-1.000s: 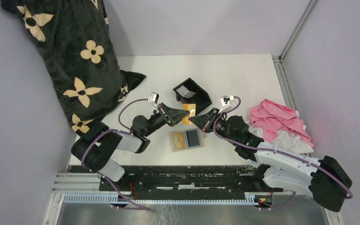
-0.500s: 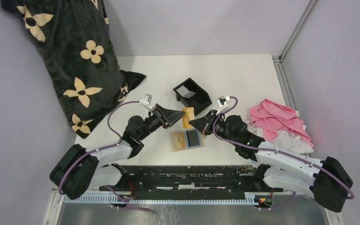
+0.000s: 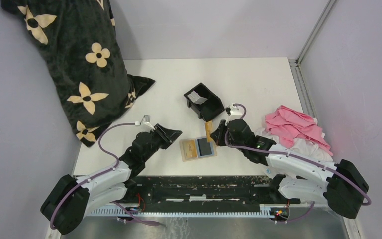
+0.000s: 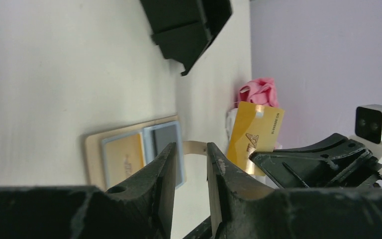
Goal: Put the credit cards into the card holder
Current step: Pick up the credit card from the storage box, then turn over the card slot in the card holder.
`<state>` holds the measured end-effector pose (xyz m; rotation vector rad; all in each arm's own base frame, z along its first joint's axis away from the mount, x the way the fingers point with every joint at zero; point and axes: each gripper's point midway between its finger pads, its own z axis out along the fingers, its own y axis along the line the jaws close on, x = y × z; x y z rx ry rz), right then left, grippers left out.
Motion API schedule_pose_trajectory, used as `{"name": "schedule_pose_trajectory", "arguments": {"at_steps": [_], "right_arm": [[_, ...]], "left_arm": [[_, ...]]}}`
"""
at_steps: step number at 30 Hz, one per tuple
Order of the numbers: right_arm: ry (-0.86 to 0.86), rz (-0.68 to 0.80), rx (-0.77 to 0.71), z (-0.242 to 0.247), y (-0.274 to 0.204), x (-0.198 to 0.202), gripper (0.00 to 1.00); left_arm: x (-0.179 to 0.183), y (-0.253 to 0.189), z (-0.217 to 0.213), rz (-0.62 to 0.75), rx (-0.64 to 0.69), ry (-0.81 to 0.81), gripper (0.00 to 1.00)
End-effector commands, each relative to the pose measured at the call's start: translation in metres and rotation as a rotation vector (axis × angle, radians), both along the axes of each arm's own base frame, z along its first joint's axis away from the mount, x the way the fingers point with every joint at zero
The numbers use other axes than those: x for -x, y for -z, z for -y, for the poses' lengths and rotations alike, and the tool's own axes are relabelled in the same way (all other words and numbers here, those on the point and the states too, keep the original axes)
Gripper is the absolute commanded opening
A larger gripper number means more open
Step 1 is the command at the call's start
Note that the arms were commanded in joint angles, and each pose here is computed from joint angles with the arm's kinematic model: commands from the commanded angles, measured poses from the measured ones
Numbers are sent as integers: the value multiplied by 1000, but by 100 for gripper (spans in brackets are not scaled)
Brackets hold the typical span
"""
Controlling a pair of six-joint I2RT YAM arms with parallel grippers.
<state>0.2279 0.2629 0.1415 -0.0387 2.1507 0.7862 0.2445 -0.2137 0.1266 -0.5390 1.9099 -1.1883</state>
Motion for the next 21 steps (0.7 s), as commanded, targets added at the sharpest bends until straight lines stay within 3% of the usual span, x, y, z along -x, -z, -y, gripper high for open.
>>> {"name": "schedule_pose_trajectory", "arguments": {"at_steps": [1, 21], "right_arm": [[46, 23, 117, 11, 8, -13, 1], [51, -38, 237, 14, 51, -17, 1]], "left_arm": [[1, 24, -8, -10, -101, -20, 34], [12, 76, 4, -103, -211, 37, 32]]}}
